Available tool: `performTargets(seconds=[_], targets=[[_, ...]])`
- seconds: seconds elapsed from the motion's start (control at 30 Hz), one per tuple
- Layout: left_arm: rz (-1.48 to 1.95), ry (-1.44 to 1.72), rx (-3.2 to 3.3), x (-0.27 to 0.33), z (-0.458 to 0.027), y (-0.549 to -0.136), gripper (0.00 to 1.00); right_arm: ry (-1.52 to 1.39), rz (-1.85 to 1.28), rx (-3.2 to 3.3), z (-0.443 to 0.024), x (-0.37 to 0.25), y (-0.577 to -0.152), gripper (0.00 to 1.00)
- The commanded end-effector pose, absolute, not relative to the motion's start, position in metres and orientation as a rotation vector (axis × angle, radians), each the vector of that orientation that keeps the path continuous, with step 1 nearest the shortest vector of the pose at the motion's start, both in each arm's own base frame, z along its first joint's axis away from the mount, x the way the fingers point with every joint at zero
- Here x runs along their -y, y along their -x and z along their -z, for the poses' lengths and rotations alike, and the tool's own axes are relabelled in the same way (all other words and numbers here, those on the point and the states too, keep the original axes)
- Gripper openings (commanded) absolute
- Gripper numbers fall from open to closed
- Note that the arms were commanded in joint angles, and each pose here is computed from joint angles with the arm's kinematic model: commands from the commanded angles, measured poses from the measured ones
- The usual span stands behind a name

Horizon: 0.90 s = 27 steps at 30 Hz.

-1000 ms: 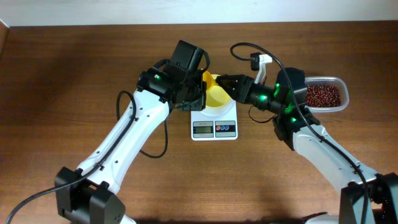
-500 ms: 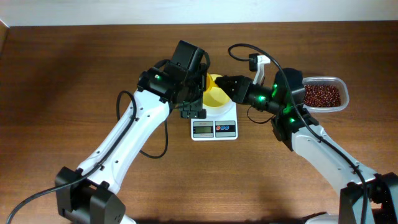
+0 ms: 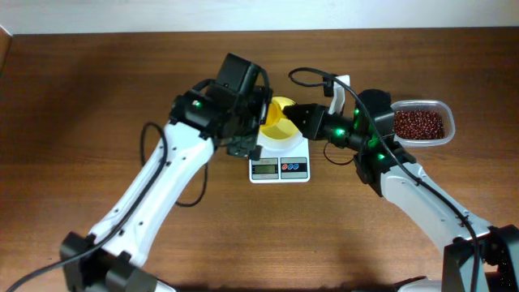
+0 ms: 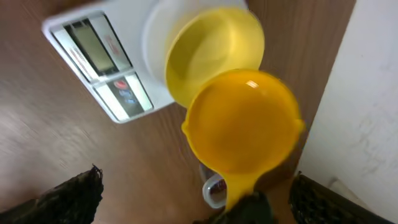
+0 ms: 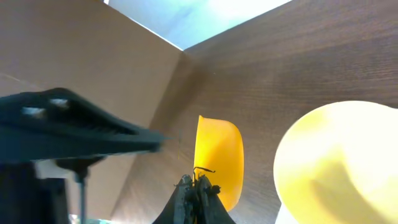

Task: Scoop item into bowl and weigh 50g on scale
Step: 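Open the left gripper and pull the scoop rightward with the right gripper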

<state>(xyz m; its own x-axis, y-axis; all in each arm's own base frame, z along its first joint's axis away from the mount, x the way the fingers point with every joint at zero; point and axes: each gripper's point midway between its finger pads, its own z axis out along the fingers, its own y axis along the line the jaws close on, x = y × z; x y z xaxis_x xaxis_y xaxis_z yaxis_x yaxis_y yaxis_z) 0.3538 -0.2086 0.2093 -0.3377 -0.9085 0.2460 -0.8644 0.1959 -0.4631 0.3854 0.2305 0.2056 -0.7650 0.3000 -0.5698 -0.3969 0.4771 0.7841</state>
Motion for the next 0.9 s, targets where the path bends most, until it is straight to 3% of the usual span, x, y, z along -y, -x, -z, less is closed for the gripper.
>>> performTargets(seconds=[0.0, 0.33, 0.57, 0.73, 0.77, 0.8, 0.87], targets=[[0.741, 1.673, -2.298, 0.176, -0.226, -0.355, 0.99, 0.206, -1.264, -2.017, -0.208, -0.227, -0.387, 0.04], [0.608, 1.304, -2.418, 0.160, -0.226, -0.362, 0.99, 0.408, -1.145, -1.933, -0.225, -0.225, -0.374, 0.04], [0.520, 0.926, -2.544, 0.160, -0.225, -0.361, 0.99, 0.240, -0.970, -1.932, -0.252, -0.176, -0.380, 0.04], [0.465, 0.930, -2.600, 0.155, -0.217, -0.349, 0.99, 0.083, -0.836, -1.904, -0.272, -0.116, -0.385, 0.04], [0.449, 0.933, -2.616, 0.154, -0.214, -0.345, 0.90, 0.051, -0.816, -1.907, -0.272, -0.105, -0.386, 0.04], [0.426, 0.938, -2.640, 0.153, -0.210, -0.340, 0.71, 0.019, -0.800, -1.911, -0.270, -0.095, -0.388, 0.04], [0.389, 0.936, -2.681, 0.153, -0.202, -0.331, 0.58, -0.042, -0.776, -1.944, -0.261, -0.077, -0.389, 0.04]])
